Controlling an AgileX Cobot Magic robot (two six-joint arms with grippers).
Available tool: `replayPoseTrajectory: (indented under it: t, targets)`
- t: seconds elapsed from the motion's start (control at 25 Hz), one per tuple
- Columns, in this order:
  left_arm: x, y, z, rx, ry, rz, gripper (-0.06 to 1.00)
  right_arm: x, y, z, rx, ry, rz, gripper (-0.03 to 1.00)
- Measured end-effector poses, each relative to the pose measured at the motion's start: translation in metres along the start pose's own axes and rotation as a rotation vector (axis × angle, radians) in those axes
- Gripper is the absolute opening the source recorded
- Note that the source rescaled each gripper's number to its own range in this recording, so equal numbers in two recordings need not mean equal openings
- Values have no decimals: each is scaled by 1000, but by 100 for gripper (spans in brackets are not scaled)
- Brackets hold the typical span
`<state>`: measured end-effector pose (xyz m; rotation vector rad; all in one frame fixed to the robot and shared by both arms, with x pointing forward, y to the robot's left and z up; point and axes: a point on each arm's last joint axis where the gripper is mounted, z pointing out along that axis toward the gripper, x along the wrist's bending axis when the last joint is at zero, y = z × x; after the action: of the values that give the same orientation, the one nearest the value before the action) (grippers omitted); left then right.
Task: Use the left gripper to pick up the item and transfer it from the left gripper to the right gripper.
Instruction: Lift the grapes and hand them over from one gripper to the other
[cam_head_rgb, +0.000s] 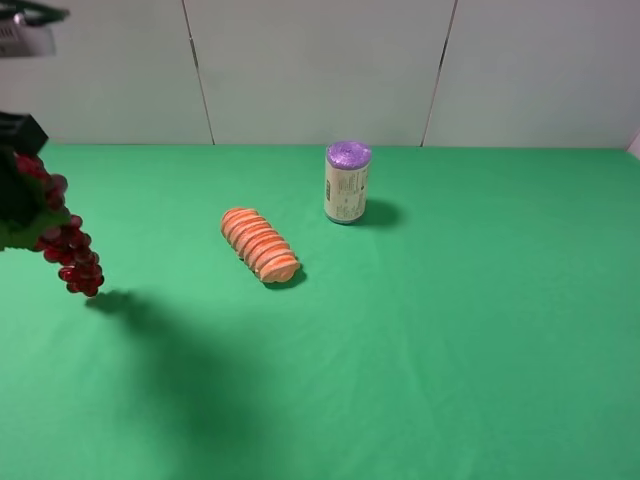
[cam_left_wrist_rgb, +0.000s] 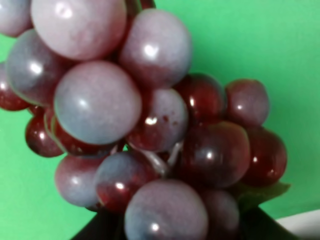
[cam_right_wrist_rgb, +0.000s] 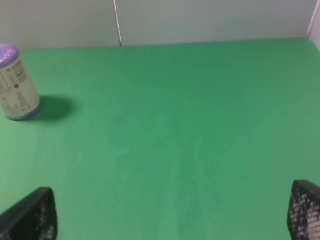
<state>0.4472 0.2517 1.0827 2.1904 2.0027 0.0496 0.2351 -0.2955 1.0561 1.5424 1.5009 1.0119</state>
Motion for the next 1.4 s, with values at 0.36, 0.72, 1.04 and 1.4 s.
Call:
replayPoseTrajectory:
  t: [0.36,0.72,1.04,1.4]
  targets:
    - [-8,18,-42,-153,-40,56,1,0,0,0,0,2,1,100]
    - [-25,19,-54,-184,-142,110,0,11,0,-1,-6,116,-28,100]
    - [-72,21,-37,-99,-188,267,0,23,12,1,-47,256,-2,100]
    - [-132,38,-7,6,-200,428,0,34,40,34,-21,387,-53,100]
